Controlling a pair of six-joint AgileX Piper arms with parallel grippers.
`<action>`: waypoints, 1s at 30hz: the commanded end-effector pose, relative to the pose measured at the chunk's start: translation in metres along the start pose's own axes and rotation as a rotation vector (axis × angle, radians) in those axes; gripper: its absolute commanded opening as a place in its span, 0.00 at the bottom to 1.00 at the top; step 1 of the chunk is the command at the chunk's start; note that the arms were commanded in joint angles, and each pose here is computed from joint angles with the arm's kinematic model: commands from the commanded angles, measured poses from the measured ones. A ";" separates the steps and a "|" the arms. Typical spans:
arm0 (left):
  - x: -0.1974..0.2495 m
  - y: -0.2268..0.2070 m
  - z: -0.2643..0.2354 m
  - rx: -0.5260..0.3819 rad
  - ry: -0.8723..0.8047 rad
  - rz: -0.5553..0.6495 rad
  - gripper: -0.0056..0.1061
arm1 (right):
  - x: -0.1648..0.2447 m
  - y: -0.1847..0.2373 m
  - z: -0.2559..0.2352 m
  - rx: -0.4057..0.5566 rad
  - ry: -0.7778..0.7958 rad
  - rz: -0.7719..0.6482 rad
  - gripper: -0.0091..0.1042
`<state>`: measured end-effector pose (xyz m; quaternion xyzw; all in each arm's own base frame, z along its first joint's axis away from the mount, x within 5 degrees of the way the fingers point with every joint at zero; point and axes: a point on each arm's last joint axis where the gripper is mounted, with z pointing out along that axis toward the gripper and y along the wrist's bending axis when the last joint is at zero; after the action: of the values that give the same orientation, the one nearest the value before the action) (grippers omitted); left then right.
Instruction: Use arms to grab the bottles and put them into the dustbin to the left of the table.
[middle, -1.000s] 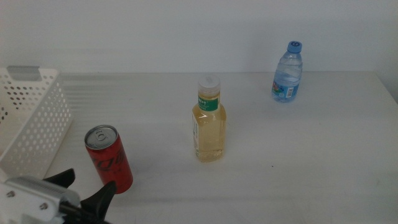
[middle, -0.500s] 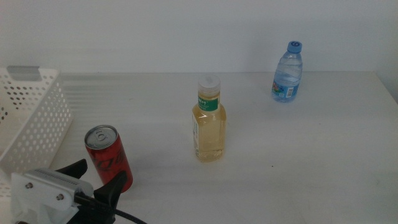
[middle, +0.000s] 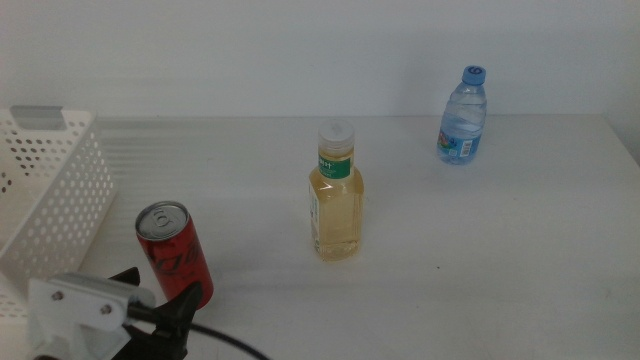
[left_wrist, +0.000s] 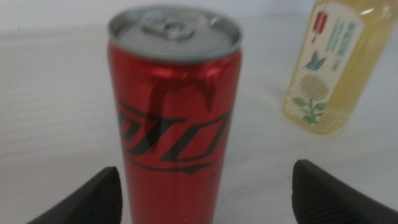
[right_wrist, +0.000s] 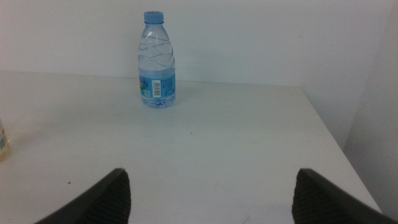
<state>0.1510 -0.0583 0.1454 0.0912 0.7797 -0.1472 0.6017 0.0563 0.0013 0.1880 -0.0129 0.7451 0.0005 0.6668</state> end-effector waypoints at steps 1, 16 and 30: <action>-0.021 -0.002 0.006 0.010 -0.201 -0.036 0.86 | -0.010 -0.001 -0.003 0.012 -0.108 -0.011 0.68; -0.024 0.002 0.039 -0.042 -0.191 -0.053 0.86 | -0.010 -0.001 -0.003 0.012 -0.108 -0.011 0.68; -0.028 0.001 0.063 -0.054 -0.206 0.046 0.86 | -0.010 -0.001 -0.003 0.012 -0.108 -0.011 0.68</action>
<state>0.2098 -0.0754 0.1329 0.0853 0.7881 -0.1086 0.5999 0.0563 0.0013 0.1880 -0.0129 0.7451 0.0005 0.6668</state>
